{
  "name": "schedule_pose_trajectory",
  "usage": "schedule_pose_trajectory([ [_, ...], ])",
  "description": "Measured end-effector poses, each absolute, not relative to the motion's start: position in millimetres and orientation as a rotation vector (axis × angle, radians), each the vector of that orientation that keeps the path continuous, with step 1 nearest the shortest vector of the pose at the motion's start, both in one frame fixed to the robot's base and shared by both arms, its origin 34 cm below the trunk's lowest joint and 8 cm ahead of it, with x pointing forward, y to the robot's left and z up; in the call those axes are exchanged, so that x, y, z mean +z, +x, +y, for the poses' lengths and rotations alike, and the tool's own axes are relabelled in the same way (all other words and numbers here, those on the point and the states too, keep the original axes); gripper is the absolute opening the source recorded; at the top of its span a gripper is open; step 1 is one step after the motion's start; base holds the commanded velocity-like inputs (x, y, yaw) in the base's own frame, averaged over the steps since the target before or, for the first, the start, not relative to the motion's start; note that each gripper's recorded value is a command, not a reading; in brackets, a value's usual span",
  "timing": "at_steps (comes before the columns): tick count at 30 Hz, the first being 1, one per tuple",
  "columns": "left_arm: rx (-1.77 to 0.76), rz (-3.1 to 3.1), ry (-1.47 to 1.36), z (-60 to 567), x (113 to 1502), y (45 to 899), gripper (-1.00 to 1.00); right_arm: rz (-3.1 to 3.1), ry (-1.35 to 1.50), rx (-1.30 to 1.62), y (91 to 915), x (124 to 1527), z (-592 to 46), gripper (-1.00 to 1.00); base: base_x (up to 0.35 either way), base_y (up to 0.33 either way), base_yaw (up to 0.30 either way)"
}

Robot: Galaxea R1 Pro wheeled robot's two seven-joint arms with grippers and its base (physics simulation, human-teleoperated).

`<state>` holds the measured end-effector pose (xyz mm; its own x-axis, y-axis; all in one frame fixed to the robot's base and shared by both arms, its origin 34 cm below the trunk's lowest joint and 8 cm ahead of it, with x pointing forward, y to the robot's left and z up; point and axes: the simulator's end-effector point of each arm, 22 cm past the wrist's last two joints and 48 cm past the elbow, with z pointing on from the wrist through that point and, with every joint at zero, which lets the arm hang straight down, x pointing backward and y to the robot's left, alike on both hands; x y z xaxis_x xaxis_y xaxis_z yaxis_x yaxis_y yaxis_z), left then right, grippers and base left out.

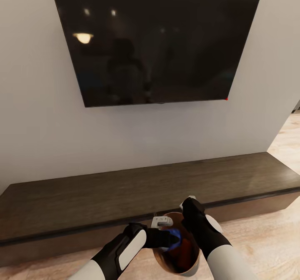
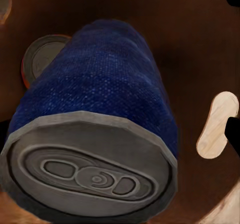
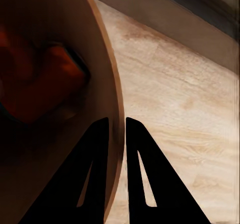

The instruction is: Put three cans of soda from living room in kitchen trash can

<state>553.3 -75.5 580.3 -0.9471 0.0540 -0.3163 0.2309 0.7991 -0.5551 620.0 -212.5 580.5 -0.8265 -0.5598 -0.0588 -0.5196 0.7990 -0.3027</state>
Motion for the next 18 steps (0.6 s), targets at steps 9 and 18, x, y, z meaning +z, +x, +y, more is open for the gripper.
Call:
schedule_pose_trajectory([
  [9,-0.887,2.703,0.219,-75.4,580.3,553.3,1.0,2.843,-0.854,-0.408,619.6,580.2,-212.3,-1.0,0.0,0.0,0.0],
  [18,-0.887,2.703,0.22,-75.4,580.2,553.2,1.0,2.861,-0.847,-0.357,619.1,580.3,-212.2,-1.0,0.0,0.0,0.0],
])
